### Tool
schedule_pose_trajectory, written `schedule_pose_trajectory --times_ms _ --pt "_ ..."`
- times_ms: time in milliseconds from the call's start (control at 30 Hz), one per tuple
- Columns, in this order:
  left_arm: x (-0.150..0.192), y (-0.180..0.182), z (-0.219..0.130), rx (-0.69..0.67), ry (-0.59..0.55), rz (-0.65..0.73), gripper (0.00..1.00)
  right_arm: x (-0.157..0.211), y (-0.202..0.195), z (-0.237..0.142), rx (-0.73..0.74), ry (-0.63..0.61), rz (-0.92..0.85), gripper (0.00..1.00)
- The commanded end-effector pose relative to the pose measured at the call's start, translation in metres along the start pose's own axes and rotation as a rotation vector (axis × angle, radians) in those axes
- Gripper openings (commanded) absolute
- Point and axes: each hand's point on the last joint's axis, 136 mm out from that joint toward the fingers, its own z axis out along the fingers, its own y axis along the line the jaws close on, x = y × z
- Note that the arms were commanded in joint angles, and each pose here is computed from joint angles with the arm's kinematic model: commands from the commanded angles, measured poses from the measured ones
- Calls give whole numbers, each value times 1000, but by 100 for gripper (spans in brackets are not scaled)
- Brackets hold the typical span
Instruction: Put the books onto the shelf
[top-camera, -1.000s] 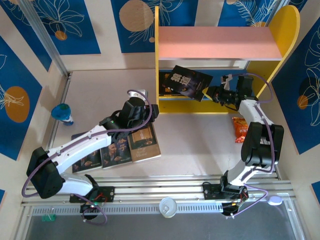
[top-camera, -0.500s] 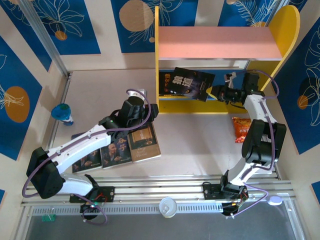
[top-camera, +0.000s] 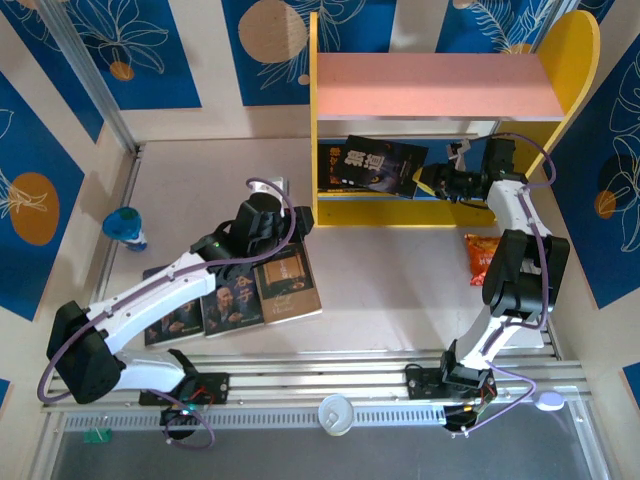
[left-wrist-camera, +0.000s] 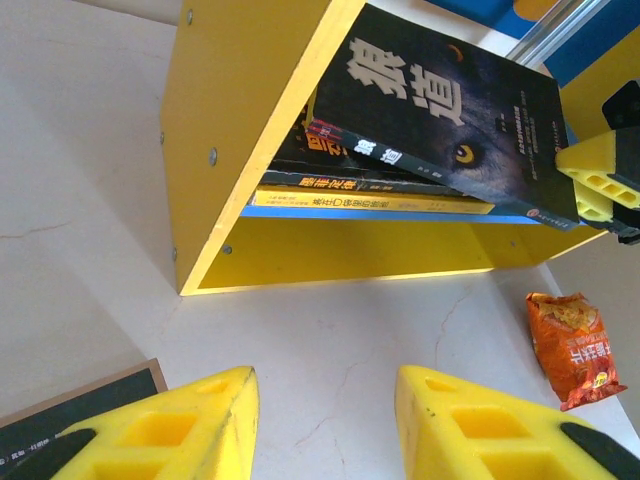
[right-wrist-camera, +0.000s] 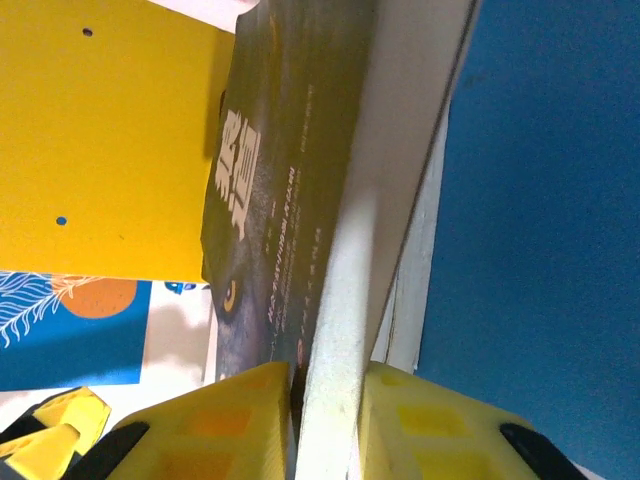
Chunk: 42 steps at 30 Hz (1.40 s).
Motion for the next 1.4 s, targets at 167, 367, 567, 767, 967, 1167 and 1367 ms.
schedule_pose_trajectory --times_ms 167,367,567,767,967,1167,1367 --pt "-5 0 -5 33 -23 -28 40 -13 6 2 15 -26 -30 28" --pt "-5 -1 -6 42 -23 -27 41 -15 6 9 24 -24 -37 26" --pt "-5 -3 -8 66 -32 -25 42 -16 6 16 15 -8 -47 20" --pt "-7 -4 -11 72 -39 -21 42 -17 8 19 2 12 -72 17" --pt "-6 -5 -10 77 -35 -16 42 -12 21 17 -61 56 -104 13" --pt "-6 -5 -11 76 -35 -13 42 -5 25 12 -86 83 -126 11" --pt "-7 -5 -10 77 -33 -11 42 2 26 11 -85 102 -133 11"
